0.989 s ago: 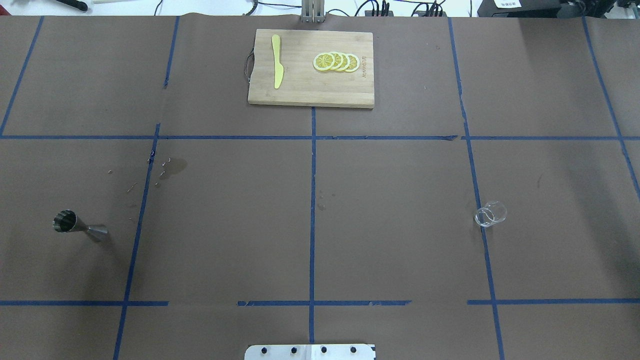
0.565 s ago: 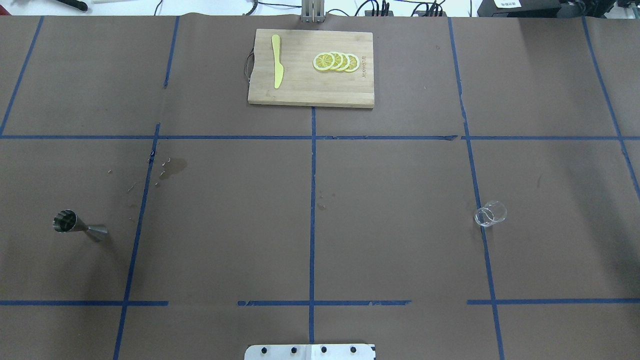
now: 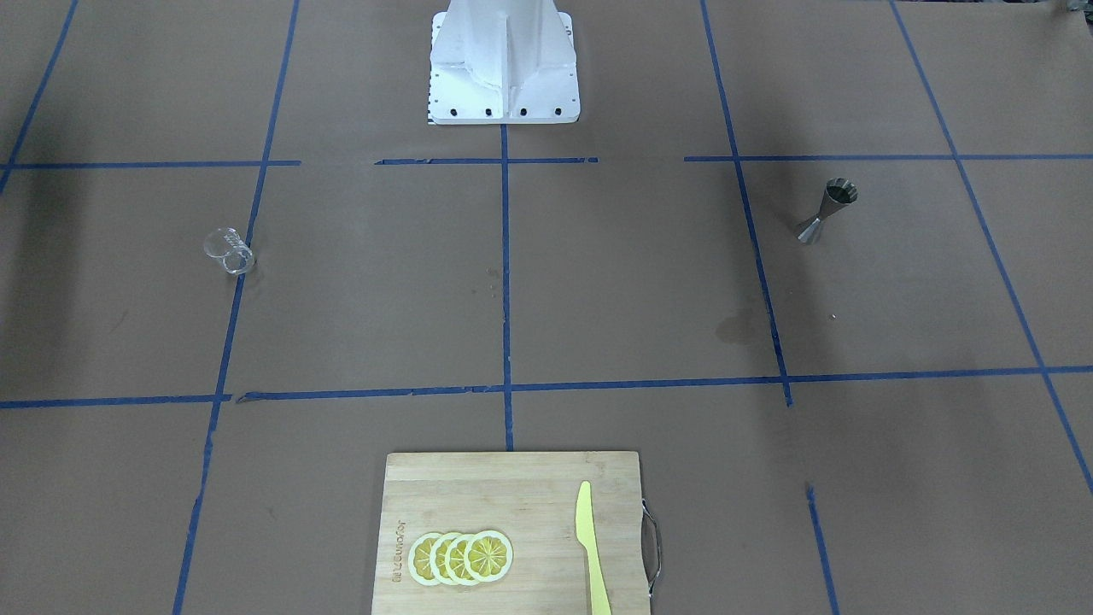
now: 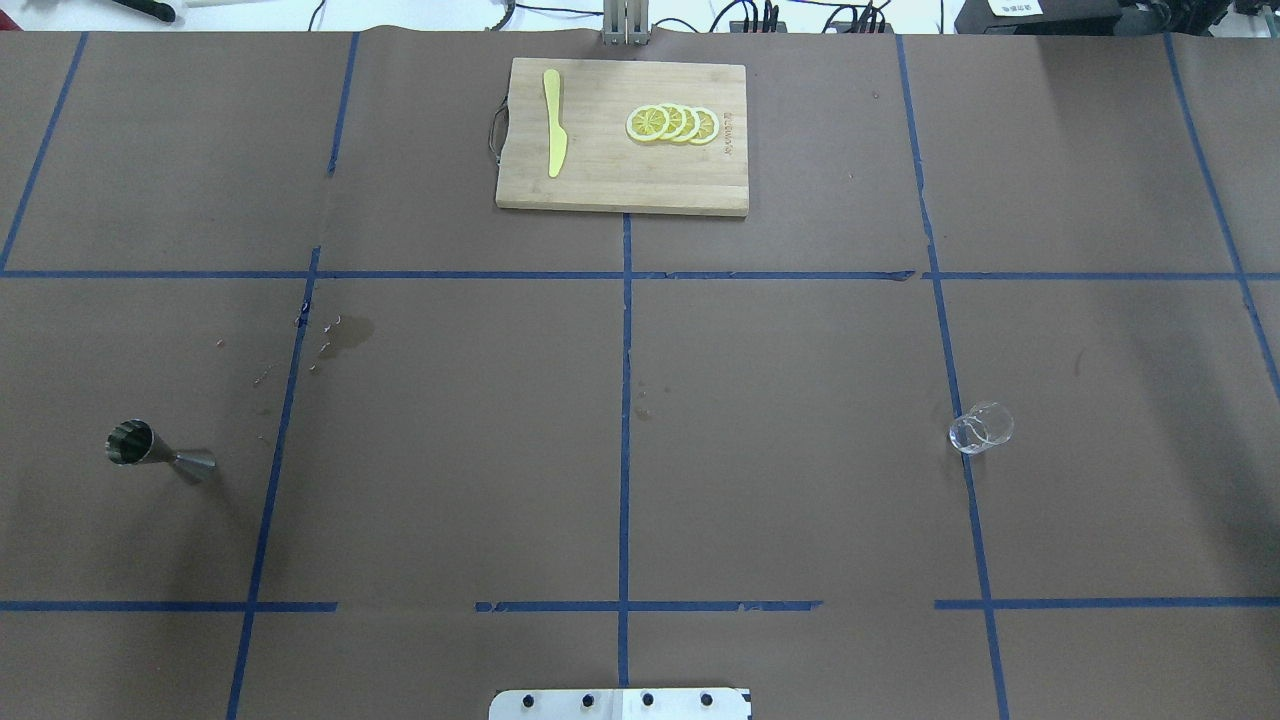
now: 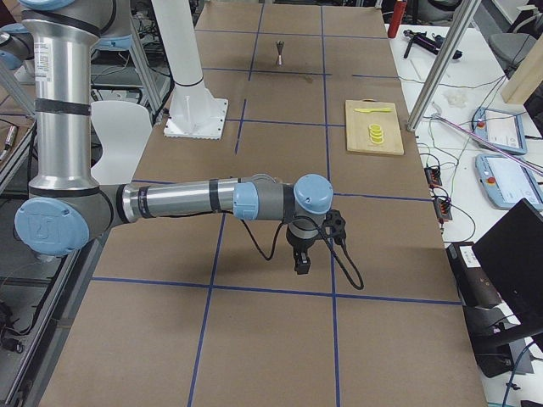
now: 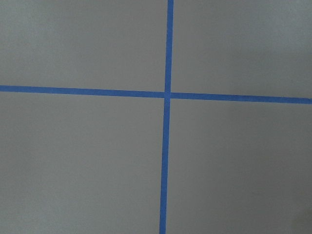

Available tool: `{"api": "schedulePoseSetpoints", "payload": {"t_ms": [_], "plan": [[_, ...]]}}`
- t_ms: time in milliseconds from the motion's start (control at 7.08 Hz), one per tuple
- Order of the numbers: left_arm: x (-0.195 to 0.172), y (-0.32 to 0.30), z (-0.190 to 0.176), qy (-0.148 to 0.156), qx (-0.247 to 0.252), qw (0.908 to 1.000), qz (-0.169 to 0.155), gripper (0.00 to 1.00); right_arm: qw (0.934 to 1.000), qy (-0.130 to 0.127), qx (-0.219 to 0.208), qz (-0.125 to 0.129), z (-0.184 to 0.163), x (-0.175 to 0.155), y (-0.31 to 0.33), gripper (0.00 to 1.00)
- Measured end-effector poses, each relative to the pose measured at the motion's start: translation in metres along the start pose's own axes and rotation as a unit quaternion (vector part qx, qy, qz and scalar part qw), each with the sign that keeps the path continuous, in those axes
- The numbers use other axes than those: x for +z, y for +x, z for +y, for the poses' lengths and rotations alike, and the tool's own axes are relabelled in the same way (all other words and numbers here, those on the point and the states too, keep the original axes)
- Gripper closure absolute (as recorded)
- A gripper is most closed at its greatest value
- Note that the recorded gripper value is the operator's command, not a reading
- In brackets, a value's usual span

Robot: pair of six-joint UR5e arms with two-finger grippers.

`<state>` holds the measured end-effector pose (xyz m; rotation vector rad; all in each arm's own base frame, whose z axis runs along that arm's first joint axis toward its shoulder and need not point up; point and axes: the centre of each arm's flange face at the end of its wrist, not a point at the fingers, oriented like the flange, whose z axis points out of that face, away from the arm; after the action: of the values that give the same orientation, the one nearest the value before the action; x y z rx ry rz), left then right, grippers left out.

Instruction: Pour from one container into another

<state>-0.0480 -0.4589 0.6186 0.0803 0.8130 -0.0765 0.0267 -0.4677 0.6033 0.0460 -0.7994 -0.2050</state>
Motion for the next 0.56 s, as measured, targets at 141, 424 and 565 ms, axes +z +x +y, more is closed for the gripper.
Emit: {"api": "schedulePoseSetpoints", "payload": {"t_ms": [141, 424, 565], "plan": [[-0.001, 0.001, -0.001, 0.001, 0.001, 1.0000, 0.000, 0.00, 0.9999, 0.006, -0.011, 0.007, -0.001, 0.001, -0.001, 0.00], [-0.010, 0.007, -0.003, 0.014, 0.012, 0.9997, -0.019, 0.00, 0.9993, 0.010, -0.024, 0.026, -0.002, 0.003, -0.001, 0.00], [-0.013, 0.008, -0.004, 0.019, 0.015, 0.9993, -0.030, 0.00, 0.9992, 0.011, -0.026, 0.029, -0.001, 0.004, -0.001, 0.00]]}}
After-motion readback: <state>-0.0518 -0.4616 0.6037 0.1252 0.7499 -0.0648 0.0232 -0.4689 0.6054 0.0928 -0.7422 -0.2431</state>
